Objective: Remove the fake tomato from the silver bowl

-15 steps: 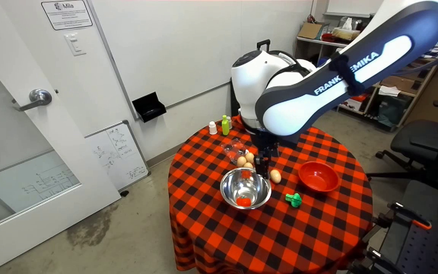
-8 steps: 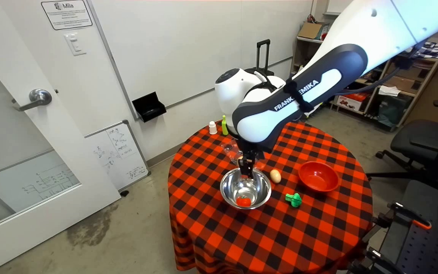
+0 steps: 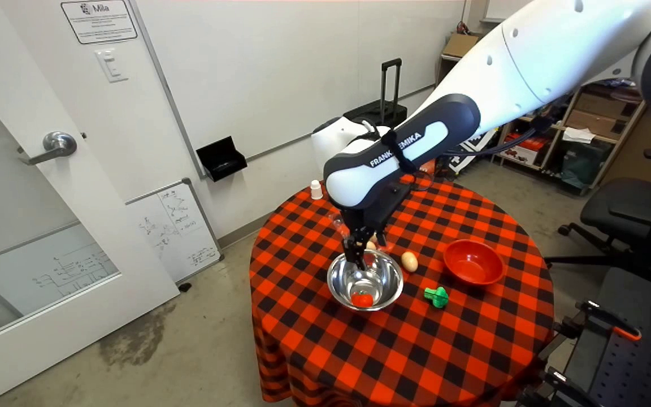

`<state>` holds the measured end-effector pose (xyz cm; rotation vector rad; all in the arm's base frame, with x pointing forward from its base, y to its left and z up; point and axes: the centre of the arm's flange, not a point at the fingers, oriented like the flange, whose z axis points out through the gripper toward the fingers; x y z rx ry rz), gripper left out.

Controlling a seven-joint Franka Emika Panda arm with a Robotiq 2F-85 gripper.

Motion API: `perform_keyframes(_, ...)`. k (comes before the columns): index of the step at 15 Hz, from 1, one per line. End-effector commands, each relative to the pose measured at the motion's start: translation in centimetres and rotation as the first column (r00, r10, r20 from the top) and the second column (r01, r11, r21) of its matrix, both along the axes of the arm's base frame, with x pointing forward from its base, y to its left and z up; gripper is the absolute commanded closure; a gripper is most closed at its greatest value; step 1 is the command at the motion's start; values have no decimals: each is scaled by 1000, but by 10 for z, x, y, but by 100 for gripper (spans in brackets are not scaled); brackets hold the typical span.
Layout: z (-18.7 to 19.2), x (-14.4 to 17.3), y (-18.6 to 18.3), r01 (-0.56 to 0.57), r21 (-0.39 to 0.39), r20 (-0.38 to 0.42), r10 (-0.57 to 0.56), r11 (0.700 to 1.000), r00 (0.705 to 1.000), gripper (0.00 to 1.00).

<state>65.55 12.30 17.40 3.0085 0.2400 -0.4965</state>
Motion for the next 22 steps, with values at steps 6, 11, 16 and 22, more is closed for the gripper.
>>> perform_keyframes(6,-46,36,0,128,27,-82,-125,991,989,0)
perform_keyframes(11,-66,36,8,161,28,-107,-157,987,982,0)
perform_keyframes(16,-80,38,13,179,32,-125,-174,983,977,0)
perform_keyframes(22,-91,35,18,171,21,-136,-166,985,977,0)
